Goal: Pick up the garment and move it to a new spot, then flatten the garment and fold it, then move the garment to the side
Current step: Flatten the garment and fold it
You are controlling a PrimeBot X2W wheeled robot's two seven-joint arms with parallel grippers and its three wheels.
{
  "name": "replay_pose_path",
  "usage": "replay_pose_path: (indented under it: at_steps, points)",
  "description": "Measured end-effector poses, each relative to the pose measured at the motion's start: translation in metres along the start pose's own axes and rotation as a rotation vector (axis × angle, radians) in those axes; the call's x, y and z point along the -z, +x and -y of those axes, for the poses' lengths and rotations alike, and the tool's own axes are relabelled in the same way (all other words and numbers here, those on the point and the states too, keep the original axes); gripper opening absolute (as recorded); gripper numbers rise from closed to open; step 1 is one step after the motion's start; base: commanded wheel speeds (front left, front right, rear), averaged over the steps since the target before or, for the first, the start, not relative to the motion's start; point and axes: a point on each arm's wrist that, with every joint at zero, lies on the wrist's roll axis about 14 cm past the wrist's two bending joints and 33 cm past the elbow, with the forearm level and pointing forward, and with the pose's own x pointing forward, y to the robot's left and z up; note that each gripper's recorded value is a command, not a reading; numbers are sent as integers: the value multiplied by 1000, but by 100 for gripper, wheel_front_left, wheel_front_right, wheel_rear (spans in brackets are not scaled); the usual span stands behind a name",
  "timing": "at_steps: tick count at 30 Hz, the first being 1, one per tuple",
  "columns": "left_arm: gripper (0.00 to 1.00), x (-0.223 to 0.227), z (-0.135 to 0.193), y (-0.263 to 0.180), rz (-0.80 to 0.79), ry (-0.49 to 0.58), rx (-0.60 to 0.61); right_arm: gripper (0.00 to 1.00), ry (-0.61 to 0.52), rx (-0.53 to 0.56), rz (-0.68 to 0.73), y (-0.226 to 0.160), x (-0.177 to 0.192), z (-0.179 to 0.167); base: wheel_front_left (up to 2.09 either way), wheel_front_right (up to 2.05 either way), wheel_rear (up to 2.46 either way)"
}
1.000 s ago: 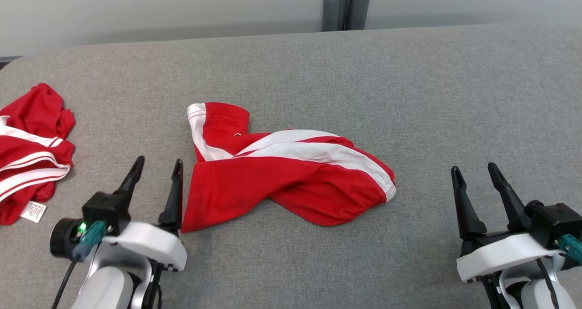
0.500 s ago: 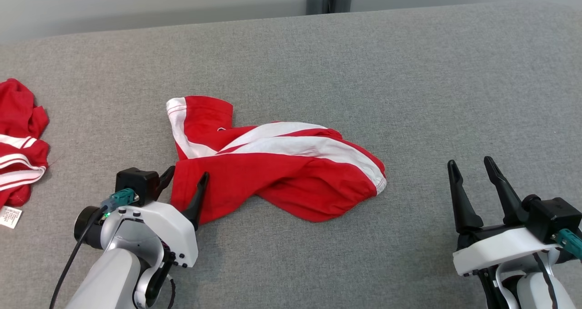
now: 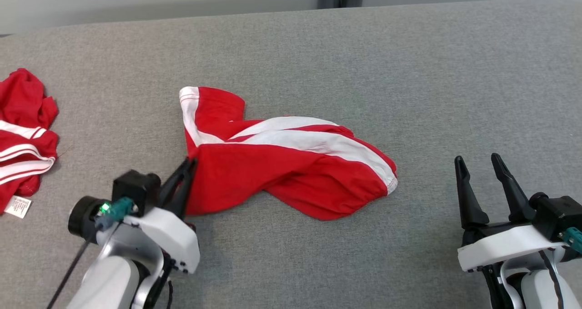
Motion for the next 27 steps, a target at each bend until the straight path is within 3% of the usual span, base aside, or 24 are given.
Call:
replay_pose_path:
  at_steps: [5,13,21,23,27]
  points:
    - [0,17,10,-19,-29,-5,15,100,3,-15,-8,5,4,-5,0,0,0]
    - [0,62,18,-47,-123,-107,-18,100,6,-57,-17,18,8,-19,0,0,0]
    - [0,88,3,-54,-159,-173,-107,100,0,-70,-17,20,7,-23,0,0,0]
    - [100,81,-1,-51,-116,-201,-133,100,-1,-68,-14,20,5,-22,0,0,0]
    - [100,58,-6,-44,-6,-225,-160,100,-7,-62,-2,17,0,-21,0,0,0]
